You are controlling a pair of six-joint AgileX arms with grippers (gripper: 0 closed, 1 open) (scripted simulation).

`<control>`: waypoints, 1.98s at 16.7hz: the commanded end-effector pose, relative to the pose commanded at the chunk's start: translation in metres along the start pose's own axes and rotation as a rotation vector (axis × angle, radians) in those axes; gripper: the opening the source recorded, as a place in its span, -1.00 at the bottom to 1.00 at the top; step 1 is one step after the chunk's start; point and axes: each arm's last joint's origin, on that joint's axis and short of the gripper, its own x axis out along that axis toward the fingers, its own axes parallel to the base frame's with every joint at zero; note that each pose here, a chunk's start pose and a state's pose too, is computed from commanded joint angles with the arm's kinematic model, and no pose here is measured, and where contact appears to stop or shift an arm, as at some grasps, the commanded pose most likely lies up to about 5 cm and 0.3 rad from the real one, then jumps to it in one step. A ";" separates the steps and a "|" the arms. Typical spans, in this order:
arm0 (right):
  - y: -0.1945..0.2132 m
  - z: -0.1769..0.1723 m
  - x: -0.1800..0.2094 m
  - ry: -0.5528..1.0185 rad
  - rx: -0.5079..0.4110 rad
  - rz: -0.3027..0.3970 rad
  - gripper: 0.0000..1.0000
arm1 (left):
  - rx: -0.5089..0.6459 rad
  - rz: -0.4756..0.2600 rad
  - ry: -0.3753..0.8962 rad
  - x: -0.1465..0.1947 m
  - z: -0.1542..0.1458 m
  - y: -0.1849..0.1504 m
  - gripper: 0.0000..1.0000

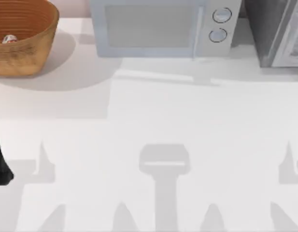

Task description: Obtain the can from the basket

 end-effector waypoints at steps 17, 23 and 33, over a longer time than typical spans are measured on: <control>0.000 0.000 0.000 0.000 0.000 0.000 1.00 | -0.004 0.109 0.549 0.093 0.161 0.031 1.00; 0.000 0.000 0.000 0.000 0.000 0.000 1.00 | -0.043 0.060 0.821 0.225 0.200 0.063 1.00; 0.000 0.000 0.000 0.000 0.000 0.000 1.00 | -0.151 -0.087 1.173 0.396 0.090 0.095 1.00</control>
